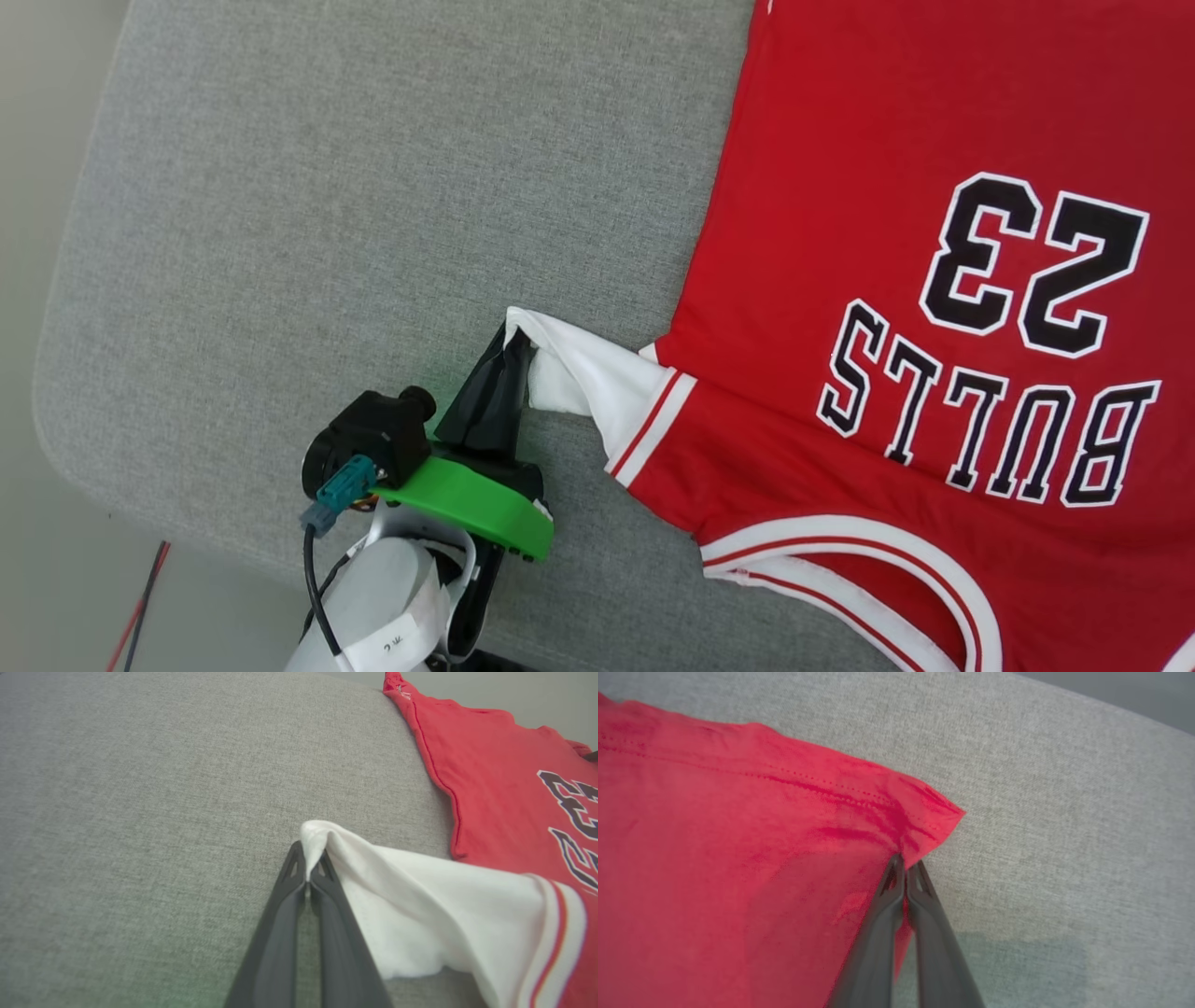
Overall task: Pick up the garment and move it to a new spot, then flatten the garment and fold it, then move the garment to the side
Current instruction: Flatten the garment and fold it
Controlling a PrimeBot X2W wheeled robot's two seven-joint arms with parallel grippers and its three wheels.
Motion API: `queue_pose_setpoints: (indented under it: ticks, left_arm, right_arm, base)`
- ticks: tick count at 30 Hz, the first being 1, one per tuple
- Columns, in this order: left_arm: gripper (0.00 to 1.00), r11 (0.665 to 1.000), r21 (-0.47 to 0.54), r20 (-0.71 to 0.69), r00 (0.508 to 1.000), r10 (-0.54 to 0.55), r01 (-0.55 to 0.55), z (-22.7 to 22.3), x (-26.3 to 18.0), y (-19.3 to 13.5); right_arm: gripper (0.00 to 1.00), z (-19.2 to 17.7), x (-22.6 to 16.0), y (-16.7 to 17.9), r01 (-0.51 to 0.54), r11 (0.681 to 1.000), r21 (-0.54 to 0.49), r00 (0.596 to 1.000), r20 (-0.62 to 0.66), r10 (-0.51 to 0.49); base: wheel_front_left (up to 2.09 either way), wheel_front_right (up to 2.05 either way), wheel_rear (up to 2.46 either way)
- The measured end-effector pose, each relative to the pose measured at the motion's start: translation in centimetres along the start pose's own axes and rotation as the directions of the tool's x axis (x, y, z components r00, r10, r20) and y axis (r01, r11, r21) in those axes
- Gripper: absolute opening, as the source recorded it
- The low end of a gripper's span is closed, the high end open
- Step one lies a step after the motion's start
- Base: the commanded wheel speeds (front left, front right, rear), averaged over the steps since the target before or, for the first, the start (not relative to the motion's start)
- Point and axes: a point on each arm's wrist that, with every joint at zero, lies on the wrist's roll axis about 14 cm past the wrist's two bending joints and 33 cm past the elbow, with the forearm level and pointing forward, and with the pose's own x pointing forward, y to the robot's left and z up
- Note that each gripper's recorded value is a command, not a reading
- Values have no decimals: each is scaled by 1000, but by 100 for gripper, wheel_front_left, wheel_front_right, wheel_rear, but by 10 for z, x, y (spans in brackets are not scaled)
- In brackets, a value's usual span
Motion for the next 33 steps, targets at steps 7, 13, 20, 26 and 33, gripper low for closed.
queue_pose_setpoints:
  ticks: [7, 13, 20, 26, 33]
  left_arm:
    - [0, 1000, 1, 19, 1000, -5, 5, 7, -12, -3]
    - [0, 1000, -12, 31, 999, 8, -8, 10, -34, -1]
    - [0, 1000, -2, 48, 999, -1, 1, 15, -56, -2]
    - [0, 1000, 2, 75, 997, -23, 23, 22, -64, -8]
    - [0, 998, 5, 81, 995, -62, 62, 24, -68, -19]
  right_arm:
    - [0, 12, -34, 3, -4, 1000, -30, 993, 118, 8]
    - [0, 15, -81, 2, 7, 994, -112, 976, 217, 17]
    - [0, -12, -139, -10, 22, 987, -157, 956, 293, 25]
    - [0, -67, -173, -30, 43, 990, -137, 958, 287, -2]
    - [0, -154, -195, -47, 47, 999, -6, 974, 222, -45]
  base:
    - [0, 0, 0]
    - [0, 0, 0]
    - [0, 0, 0]
    - [0, 0, 0]
    - [0, 0, 0]
